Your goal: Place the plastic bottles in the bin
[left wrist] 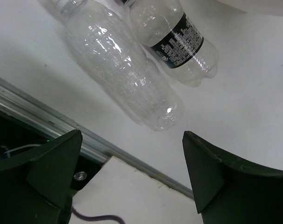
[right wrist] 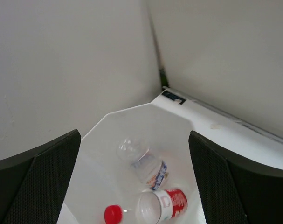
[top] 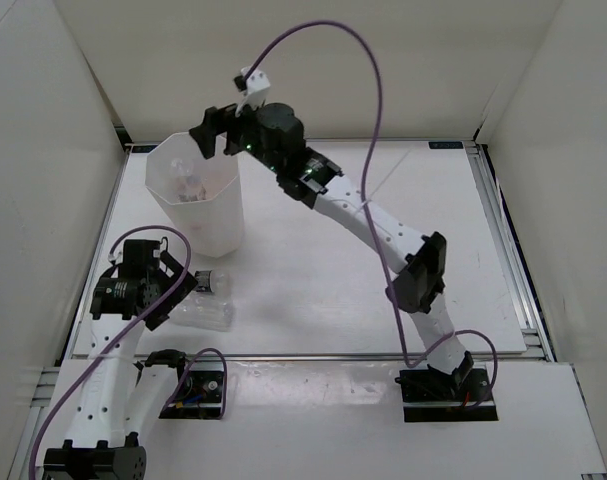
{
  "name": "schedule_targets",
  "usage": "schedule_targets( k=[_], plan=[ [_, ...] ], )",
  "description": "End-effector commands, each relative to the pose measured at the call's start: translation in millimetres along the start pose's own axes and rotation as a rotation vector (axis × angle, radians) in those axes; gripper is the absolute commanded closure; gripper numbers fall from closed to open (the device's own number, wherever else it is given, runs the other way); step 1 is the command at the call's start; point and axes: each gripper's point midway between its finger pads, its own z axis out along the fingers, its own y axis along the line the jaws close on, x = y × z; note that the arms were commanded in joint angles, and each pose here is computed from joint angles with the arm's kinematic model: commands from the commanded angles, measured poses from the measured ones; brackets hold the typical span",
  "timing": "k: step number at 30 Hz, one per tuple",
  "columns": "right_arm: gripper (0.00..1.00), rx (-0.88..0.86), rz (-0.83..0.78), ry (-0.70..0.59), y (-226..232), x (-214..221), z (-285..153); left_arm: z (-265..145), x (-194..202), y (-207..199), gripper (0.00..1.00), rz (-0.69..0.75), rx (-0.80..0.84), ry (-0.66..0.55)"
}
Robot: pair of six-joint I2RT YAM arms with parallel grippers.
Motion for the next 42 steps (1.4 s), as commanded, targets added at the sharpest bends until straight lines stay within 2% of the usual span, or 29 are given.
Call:
schedule_targets(
  k=[1, 6, 7, 12, 19, 24, 25, 26, 28, 29, 30, 32, 36, 37, 39, 41, 42],
  plan=[
    [0.00, 0.161, 0.024, -0.216, -24, -128, -63, 11, 5, -8, 0.00, -0.087, 0.021, 0.018],
    [0.00, 0.224, 0.021, -0.174, -27, -147, -119, 35, 20, -6, 0.00, -0.264, -0.039, 0.078],
    [0.00, 0.233, 0.003, -0.106, -31, -126, -123, 41, 26, -4, 0.00, -0.281, -0.048, 0.095],
    [0.00, 0.235, -0.006, -0.016, -25, -122, -167, 67, 24, -2, 0.00, -0.381, -0.073, 0.054],
    [0.00, 0.219, -0.044, 0.041, -19, -121, -208, 94, 10, -1, 0.00, -0.407, -0.082, -0.039],
    [0.00, 0.229, -0.066, 0.047, -22, -121, -222, 115, 30, 10, 0.00, -0.415, -0.136, 0.022],
    [0.00, 0.230, -0.067, 0.050, -21, -122, -226, 116, 35, 12, 0.04, -0.414, -0.140, 0.036],
    [0.00, 0.240, -0.067, 0.049, -23, -122, -229, 117, 38, 14, 0.14, -0.425, -0.149, 0.040],
    [0.00, 0.257, -0.070, 0.060, -27, -116, -230, 115, 40, 13, 0.24, -0.435, -0.142, 0.053],
    [0.00, 0.267, -0.071, 0.060, -29, -115, -233, 112, 49, 23, 0.26, -0.427, -0.187, 0.081],
    [0.00, 0.271, -0.073, 0.079, -31, -107, -231, 102, 40, 16, 0.31, -0.433, -0.157, 0.062],
    [0.00, 0.273, -0.074, 0.088, -32, -103, -234, 86, 30, 14, 0.32, -0.435, -0.147, 0.031],
    [0.00, 0.291, -0.060, 0.116, -37, -88, -240, 21, -14, 1, 0.38, -0.454, -0.037, -0.130],
    [0.00, 0.292, -0.051, 0.116, -37, -87, -242, -13, -43, -10, 0.38, -0.472, 0.054, -0.242],
    [0.00, 0.300, -0.033, 0.141, -40, -74, -243, -49, -69, -18, 0.38, -0.469, 0.132, -0.351],
    [0.00, 0.314, -0.018, 0.147, -42, -69, -245, -97, -109, -41, 0.38, -0.468, 0.280, -0.497],
    [0.00, 0.319, -0.001, 0.154, -43, -65, -244, -112, -122, -48, 0.38, -0.426, 0.323, -0.559]
  ],
)
